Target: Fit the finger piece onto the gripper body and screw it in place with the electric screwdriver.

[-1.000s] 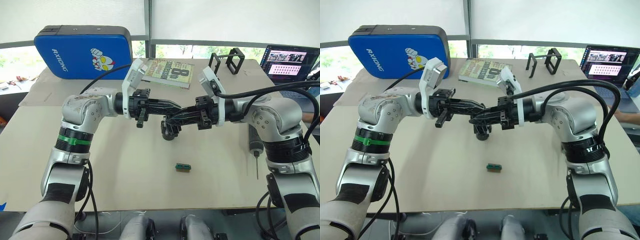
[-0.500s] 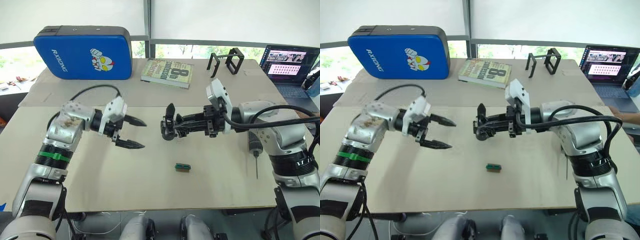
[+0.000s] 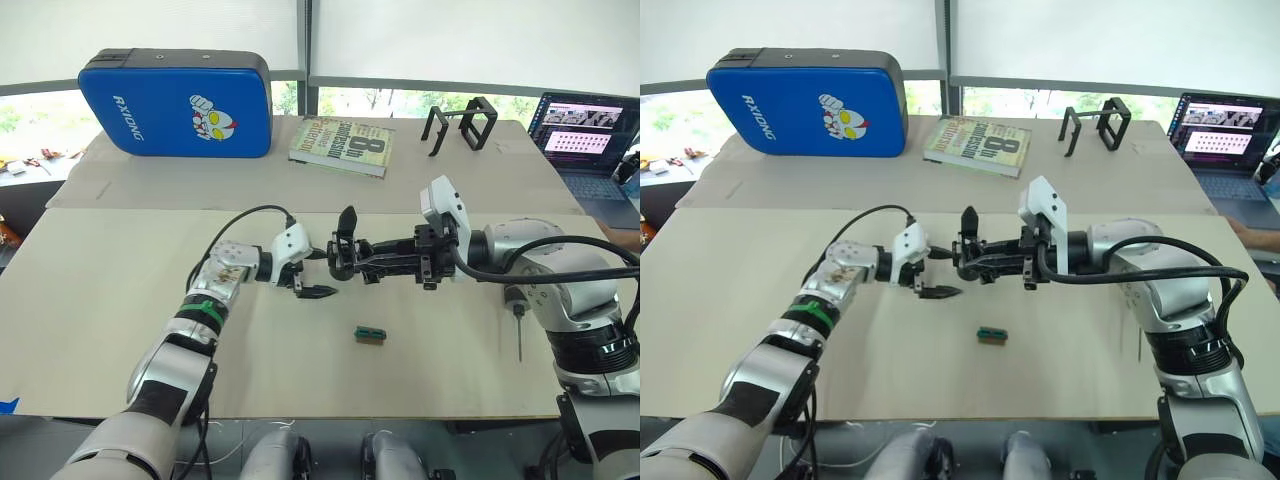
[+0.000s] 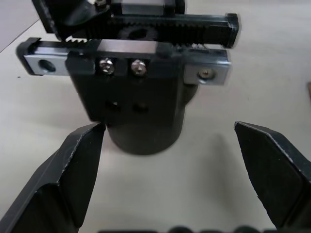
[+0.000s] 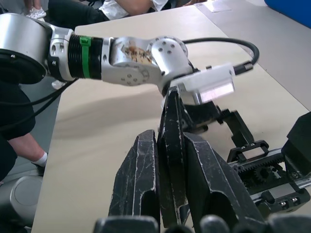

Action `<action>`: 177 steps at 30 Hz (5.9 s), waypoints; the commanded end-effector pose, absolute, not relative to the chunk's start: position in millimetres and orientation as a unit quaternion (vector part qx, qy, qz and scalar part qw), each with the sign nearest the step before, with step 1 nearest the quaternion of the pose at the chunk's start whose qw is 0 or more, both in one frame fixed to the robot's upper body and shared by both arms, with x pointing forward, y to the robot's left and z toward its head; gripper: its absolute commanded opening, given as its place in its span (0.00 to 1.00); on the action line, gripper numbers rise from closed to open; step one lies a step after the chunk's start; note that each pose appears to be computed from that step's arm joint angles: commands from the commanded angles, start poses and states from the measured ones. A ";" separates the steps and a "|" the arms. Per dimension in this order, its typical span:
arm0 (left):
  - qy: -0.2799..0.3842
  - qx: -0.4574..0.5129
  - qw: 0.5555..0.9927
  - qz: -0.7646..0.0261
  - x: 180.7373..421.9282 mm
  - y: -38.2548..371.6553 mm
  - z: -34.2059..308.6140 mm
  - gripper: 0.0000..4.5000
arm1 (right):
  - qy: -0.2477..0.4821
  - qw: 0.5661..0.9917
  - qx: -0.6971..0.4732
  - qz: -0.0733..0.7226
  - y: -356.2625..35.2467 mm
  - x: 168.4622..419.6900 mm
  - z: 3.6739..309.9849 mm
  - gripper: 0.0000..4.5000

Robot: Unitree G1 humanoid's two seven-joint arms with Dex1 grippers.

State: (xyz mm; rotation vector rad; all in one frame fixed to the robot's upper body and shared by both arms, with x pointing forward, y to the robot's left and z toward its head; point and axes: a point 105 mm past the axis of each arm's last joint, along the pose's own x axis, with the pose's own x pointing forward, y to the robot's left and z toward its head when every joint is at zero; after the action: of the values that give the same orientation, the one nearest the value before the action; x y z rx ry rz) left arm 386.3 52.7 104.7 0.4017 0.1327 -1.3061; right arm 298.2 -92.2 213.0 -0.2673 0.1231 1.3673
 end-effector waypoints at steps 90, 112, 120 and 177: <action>0.018 0.182 0.755 -0.630 376.5 24.8 105.3 0.51 | 0.040 0.746 -0.107 0.656 -99.3 339.5 171.7 0.38; 0.067 0.196 0.754 -0.624 371.4 53.8 85.5 1.00 | 0.096 0.828 -0.182 0.522 -188.3 306.4 243.9 0.92; 0.064 0.184 0.729 -0.657 315.1 119.2 138.7 1.00 | 0.321 0.902 -0.190 0.220 -297.2 323.5 215.4 1.00; -0.026 0.203 0.647 -0.734 238.8 75.8 255.4 1.00 | 0.465 0.726 -0.330 0.386 -328.7 314.8 141.6 0.99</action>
State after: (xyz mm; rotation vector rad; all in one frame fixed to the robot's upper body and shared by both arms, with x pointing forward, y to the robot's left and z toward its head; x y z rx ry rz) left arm 245.0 78.1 250.1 0.4243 -0.0117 -1.6538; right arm 314.2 -325.6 139.8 -0.7289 1.0284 0.8692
